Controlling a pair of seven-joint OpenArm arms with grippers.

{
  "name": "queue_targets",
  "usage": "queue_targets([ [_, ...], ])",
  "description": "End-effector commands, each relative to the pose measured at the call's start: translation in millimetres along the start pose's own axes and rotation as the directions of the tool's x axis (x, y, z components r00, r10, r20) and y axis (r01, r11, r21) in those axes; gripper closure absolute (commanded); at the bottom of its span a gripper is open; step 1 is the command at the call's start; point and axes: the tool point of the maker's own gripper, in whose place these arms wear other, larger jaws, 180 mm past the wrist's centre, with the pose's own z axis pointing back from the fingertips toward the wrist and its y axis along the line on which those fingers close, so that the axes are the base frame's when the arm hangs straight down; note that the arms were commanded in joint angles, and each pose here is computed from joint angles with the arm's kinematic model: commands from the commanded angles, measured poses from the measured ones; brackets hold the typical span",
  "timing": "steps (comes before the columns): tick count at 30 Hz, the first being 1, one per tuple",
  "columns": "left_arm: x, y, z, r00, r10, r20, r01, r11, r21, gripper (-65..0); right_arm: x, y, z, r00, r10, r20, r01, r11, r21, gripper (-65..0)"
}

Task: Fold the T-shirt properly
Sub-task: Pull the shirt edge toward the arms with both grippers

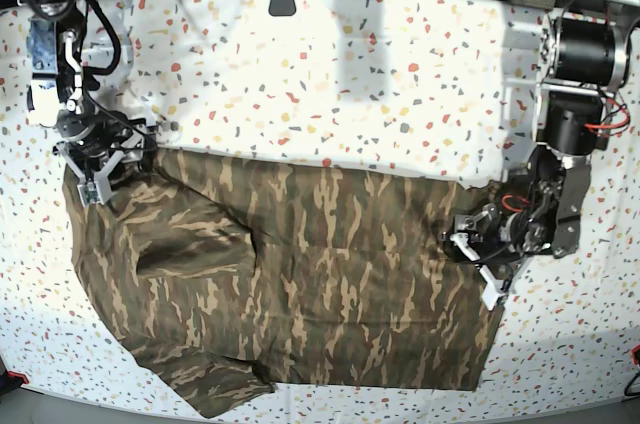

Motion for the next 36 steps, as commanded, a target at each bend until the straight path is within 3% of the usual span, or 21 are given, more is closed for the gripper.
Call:
queue_targets([
  [1,-120,4,-1,0.915,0.024,-0.402,-0.016,1.0,0.023,-35.0,-35,1,4,0.988,0.048,-0.147,-0.048,0.999,0.007,-32.5],
  [6,-159,1,1,0.892,0.032,-0.451,-0.035,0.999,0.002,-34.9,-43,11,11,0.986,0.071,-0.153,-0.068,0.997,0.023,-32.5],
  [9,-166,4,4,0.896,0.021,-0.444,-0.021,1.0,0.007,-34.9,-46,16,14,0.985,0.081,-0.154,-0.078,0.997,0.029,-32.5],
  [14,-159,24,22,0.921,-0.041,-0.386,0.077,0.994,0.076,-29.4,-47,15,15,0.983,0.087,-0.161,-0.083,0.996,0.028,-32.5],
  [18,-162,30,35,0.923,-0.101,-0.372,0.156,0.981,0.12,-29.4,-46,15,15,0.983,0.086,-0.159,-0.083,0.996,0.028,-32.5],
  [28,-198,32,40,0.892,-0.117,-0.437,0.19,0.973,0.129,-29.4,-52,16,16,0.98,0.088,-0.18,-0.084,0.996,0.031,-32.5],
  [36,-228,30,45,0.87,-0.108,-0.48,0.186,0.975,0.118,-29.4,-80,26,23,0.969,0.09,-0.228,-0.08,0.995,0.052,-32.5],
])
